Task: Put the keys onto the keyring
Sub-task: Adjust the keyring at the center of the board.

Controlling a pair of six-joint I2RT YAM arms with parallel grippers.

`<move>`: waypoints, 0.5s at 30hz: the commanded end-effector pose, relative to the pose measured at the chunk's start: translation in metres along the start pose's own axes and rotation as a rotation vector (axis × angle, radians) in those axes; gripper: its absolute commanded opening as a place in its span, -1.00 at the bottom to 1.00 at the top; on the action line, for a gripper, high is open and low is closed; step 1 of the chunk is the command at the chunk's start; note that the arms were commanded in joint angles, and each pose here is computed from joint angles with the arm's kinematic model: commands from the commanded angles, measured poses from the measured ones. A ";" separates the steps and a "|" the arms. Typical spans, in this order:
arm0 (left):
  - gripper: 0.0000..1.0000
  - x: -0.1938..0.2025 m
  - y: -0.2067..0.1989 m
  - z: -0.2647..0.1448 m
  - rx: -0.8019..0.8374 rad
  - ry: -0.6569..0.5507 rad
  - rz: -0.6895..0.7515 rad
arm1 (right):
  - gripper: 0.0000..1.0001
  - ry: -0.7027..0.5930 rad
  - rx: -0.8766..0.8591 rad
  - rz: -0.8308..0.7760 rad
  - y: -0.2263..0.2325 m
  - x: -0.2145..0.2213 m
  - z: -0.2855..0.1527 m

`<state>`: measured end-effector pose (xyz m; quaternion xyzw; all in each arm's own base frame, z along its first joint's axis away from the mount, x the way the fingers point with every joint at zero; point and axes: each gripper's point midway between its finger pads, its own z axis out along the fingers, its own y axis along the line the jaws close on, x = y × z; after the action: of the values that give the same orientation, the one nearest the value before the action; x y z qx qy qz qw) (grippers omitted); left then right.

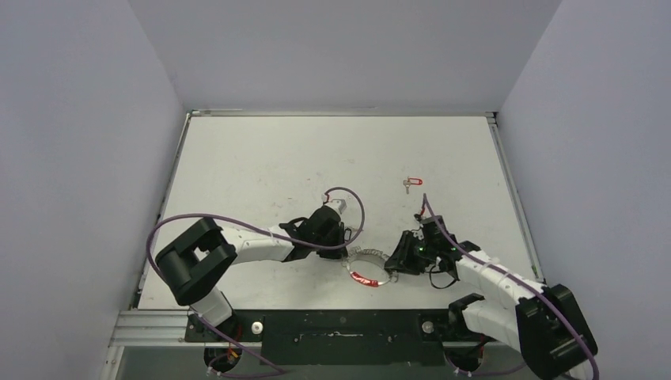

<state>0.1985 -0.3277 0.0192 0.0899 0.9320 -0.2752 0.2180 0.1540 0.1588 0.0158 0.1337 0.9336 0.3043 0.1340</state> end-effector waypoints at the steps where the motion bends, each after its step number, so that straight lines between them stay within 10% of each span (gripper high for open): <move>1: -0.76 -0.012 0.021 -0.020 -0.095 -0.070 -0.006 | -0.41 -0.025 -0.036 -0.211 0.045 -0.026 0.016; 9: -0.03 -0.012 0.037 -0.055 -0.121 -0.155 -0.002 | 0.00 -0.066 0.118 -0.371 0.044 -0.042 -0.007; 15: 0.05 0.003 0.033 -0.066 -0.027 -0.165 -0.044 | 0.15 -0.071 0.102 -0.298 0.029 -0.021 -0.019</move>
<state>0.1878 -0.2634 0.0464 0.0562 0.9258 -0.2433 0.2840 0.1905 0.1789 0.0626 -0.0096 0.9456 0.2444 0.2145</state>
